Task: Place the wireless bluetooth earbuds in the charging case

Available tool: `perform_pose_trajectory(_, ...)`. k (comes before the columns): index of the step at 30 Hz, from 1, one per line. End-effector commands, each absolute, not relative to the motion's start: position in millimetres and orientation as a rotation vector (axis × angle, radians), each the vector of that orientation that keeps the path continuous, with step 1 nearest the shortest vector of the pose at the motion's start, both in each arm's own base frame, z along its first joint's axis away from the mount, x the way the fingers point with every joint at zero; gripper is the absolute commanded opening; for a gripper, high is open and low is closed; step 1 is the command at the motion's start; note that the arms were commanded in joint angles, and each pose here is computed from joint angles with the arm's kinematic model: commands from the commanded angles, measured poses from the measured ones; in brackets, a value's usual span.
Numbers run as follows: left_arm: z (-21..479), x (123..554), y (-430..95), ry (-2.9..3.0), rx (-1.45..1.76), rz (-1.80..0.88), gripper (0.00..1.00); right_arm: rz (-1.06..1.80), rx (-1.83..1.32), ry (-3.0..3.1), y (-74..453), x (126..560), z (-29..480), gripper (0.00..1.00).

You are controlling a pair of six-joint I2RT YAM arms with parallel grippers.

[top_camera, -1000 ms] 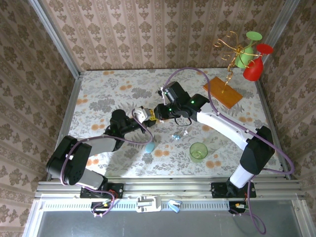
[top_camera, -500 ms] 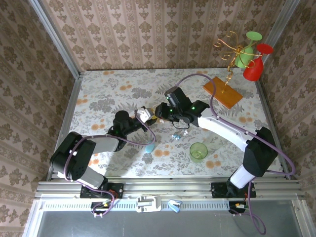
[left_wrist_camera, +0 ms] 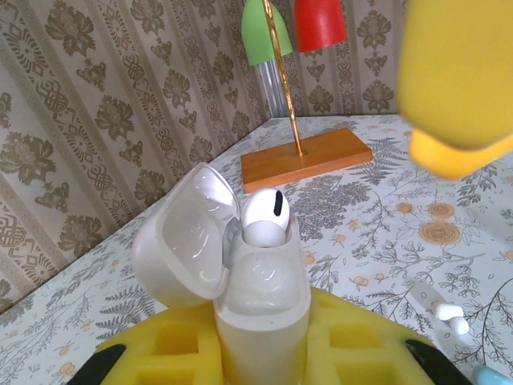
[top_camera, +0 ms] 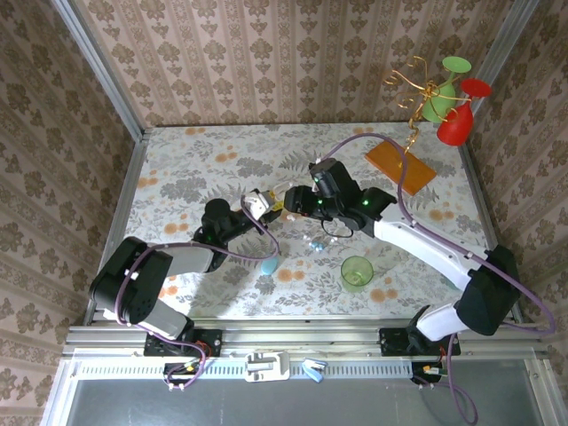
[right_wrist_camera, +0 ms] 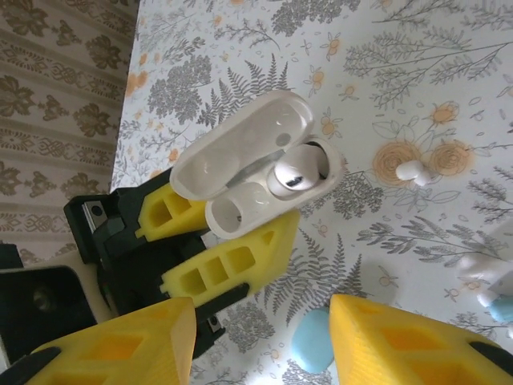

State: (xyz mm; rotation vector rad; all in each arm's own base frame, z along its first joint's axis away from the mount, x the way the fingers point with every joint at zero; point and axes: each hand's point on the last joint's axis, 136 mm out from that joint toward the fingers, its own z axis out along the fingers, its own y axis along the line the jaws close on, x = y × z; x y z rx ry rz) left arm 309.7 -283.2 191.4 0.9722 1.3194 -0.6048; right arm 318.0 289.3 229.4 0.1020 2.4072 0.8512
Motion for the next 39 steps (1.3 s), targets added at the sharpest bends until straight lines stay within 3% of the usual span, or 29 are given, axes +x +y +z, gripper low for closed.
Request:
perform_pose_trajectory(1,205.2,322.8,-272.9,1.320,0.878,-0.607,0.00,0.749,0.099,2.383,266.9,319.3,225.2,0.48)
perform_pose_trajectory(9,199.0,344.1,-243.5,1.391,0.752,-0.513,0.00,0.551,0.102,2.457,230.2,317.2,194.4,0.49)
perform_pose_trajectory(21,204.6,325.8,-221.7,1.336,0.730,-0.444,0.00,0.315,-0.044,2.954,263.8,305.9,78.0,0.48)
perform_pose_trajectory(39,200.8,318.8,-221.9,1.318,0.774,-0.424,0.00,0.035,-0.188,3.211,272.0,305.7,30.7,0.49)
